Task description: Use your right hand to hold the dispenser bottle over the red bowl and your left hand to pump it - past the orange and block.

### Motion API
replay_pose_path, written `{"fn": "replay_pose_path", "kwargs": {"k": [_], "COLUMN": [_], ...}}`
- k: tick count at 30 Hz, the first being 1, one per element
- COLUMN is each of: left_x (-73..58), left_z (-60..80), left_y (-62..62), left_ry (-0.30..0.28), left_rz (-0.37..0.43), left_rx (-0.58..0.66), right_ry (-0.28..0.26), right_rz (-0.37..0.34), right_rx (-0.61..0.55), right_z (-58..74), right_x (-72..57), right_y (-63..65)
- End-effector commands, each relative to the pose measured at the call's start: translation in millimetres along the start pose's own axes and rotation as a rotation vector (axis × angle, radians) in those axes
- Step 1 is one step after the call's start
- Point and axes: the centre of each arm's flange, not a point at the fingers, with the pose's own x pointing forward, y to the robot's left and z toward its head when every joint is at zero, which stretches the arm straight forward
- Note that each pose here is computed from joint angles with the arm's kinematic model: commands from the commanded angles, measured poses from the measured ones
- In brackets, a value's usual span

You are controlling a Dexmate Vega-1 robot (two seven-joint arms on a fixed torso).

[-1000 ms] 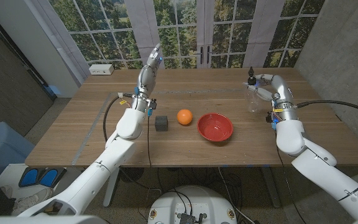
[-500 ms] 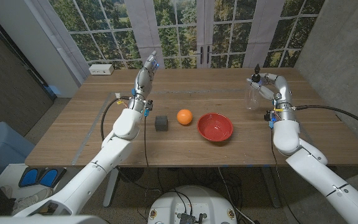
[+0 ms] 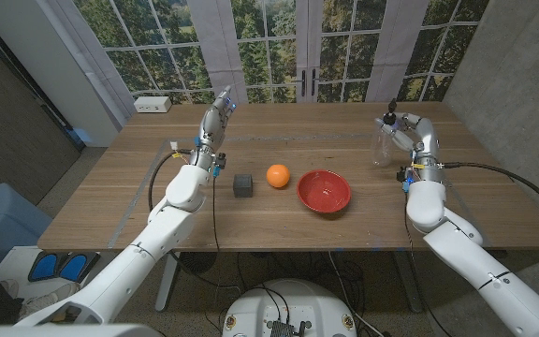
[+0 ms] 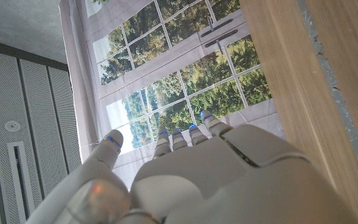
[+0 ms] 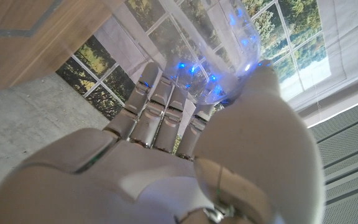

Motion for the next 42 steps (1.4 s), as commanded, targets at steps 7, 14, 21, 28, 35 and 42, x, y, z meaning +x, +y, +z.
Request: {"fn": "replay_pose_path", "kwargs": {"k": [7, 14, 21, 28, 35, 42], "left_x": [-2.9, 0.0, 2.4, 2.7, 1.9, 3.2], "left_z": [-19.3, -25.3, -29.0, -29.6, -28.9, -28.6], "left_y": [13.8, 16.6, 16.9, 17.7, 19.0, 19.2], "left_ry": [0.103, 0.13, 0.139, 0.137, 0.129, 0.126], "left_rz": [0.033, 0.038, 0.034, 0.033, 0.034, 0.022], "left_rx": [-0.015, -0.014, -0.015, -0.017, -0.012, -0.014], "right_ry": [0.118, 0.146, 0.168, 0.185, 0.207, 0.21], "right_rz": [-0.08, -0.1, -0.097, -0.092, -0.048, -0.009], "right_rx": [0.021, 0.016, 0.03, 0.022, 0.012, -0.006], "right_z": [-40.3, -52.7, -62.3, -66.1, -66.0, -66.9], "right_x": [10.7, 12.6, 12.4, 12.4, 13.0, 12.0], "right_y": [8.0, 10.1, 13.5, 15.0, 13.8, 13.7]}}
